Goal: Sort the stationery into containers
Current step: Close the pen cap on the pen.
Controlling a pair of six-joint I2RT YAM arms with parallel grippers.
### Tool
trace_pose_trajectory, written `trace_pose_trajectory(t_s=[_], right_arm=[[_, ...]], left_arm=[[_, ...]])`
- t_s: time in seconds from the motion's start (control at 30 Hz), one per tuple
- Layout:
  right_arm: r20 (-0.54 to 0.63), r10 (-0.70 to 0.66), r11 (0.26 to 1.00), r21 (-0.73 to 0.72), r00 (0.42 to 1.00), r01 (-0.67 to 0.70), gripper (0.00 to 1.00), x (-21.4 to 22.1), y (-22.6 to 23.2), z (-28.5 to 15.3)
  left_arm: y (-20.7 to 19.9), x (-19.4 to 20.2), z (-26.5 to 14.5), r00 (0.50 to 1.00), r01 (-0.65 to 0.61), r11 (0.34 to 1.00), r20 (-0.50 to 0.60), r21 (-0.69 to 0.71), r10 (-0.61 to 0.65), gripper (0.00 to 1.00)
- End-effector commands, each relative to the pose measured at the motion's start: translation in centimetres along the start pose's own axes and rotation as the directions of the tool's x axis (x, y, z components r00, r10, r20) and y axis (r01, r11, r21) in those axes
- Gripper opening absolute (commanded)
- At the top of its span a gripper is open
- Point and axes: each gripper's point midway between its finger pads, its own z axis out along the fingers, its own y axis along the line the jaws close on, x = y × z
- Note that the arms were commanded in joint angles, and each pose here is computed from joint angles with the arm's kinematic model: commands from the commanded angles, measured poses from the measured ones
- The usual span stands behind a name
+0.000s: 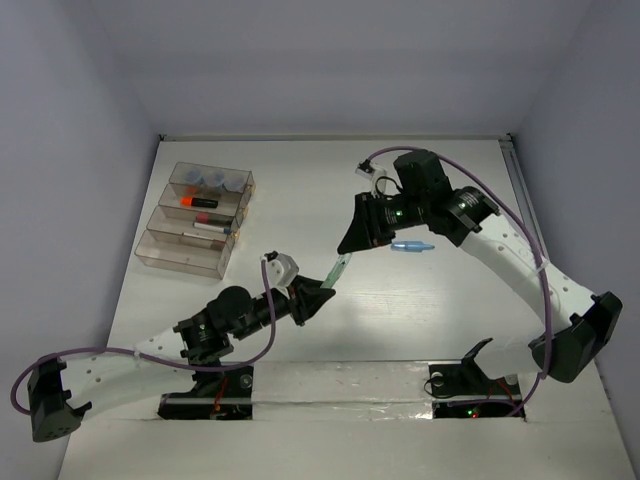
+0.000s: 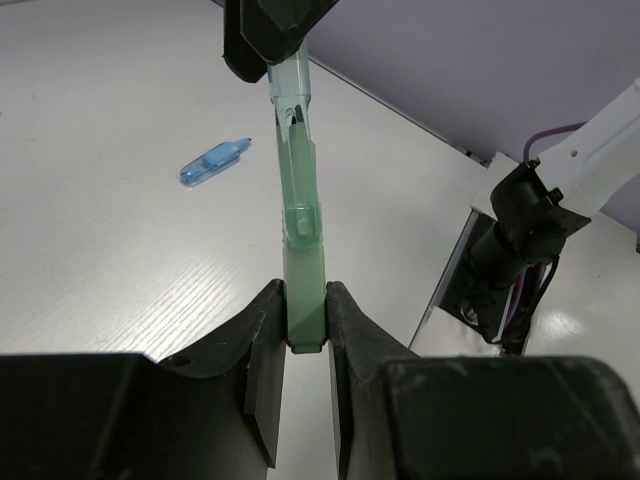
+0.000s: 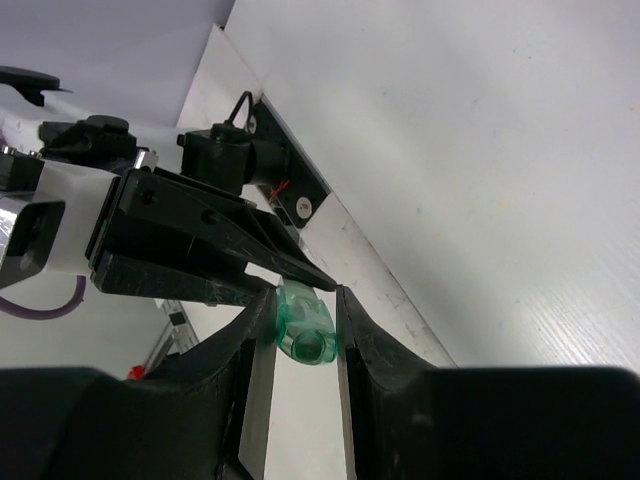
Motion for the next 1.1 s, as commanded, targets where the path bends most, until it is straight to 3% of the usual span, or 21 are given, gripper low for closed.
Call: trace_pose_trajectory(t_s=[0.0,0.3,0.6,1.07], right_arm=[[0.092,-0.093,0.995,0.034,0.991,0.09,0.07,-3.3,-0.6,-0.2],[0.083,-0.076,0.997,0.003,0.994,0.076,0.07,-2.4,-0.5,-0.1],[0.172,-0.079,0.997,-0.002,0.982,0.081,0.06,-2.4,0.0,-1.2],[0.127,-0.049,0.998,-0.041,0.991,0.054,0.06,-0.7,-0.2,0.1]], left_arm=[[-3.0,-4.5,-0.3,0.994,0.008,0.992,0.112,0.123,-0.021,0.0],[-3.0,-5.6,-0.5,0.988,0.02,0.993,0.152,0.114,-0.038,0.0],[-2.3,-6.9,-0.3,0.977,0.045,0.996,0.204,0.074,-0.059,0.0],[-2.8,-7.8,0.1,0.969,0.044,0.995,0.238,0.091,-0.065,0.0]])
